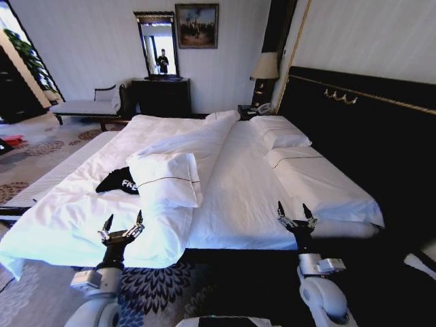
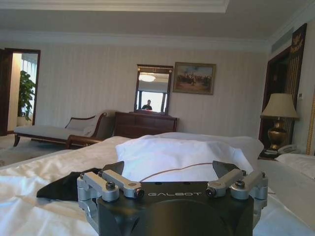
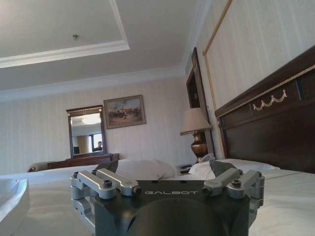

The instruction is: Fold the clothes on the bed.

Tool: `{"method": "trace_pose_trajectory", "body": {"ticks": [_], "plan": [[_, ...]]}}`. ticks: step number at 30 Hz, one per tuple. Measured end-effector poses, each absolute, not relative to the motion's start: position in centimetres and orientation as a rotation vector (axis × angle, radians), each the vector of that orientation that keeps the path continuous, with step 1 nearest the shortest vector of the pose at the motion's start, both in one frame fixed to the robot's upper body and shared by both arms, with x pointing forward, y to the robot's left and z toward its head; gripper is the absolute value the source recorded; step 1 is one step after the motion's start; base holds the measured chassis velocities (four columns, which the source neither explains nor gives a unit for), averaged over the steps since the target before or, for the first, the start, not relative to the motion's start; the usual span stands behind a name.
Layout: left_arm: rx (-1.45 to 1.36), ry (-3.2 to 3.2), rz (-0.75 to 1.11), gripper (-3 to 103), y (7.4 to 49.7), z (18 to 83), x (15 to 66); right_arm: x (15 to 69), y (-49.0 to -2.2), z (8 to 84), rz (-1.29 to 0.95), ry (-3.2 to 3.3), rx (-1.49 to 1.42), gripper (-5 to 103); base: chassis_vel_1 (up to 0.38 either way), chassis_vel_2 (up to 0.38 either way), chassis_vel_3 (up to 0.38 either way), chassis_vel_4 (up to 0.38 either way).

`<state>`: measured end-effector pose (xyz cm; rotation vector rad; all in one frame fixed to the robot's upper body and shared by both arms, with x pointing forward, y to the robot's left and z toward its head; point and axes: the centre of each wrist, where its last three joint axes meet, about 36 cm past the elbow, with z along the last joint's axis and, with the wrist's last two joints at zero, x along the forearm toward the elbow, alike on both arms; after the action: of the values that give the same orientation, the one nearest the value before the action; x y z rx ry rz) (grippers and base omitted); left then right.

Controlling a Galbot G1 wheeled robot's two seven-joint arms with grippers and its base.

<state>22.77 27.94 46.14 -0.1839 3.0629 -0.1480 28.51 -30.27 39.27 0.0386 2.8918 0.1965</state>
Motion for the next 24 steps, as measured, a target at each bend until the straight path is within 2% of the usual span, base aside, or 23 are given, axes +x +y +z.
{"method": "trace_pose_trajectory", "body": {"ticks": [24], "plan": [[-0.190,3.059,-0.141,100,28.34,46.10,22.98,28.85,-30.58,38.83,0.138,2.903,0.077,100,-0.028,0.030,0.027,-0.026]]}}
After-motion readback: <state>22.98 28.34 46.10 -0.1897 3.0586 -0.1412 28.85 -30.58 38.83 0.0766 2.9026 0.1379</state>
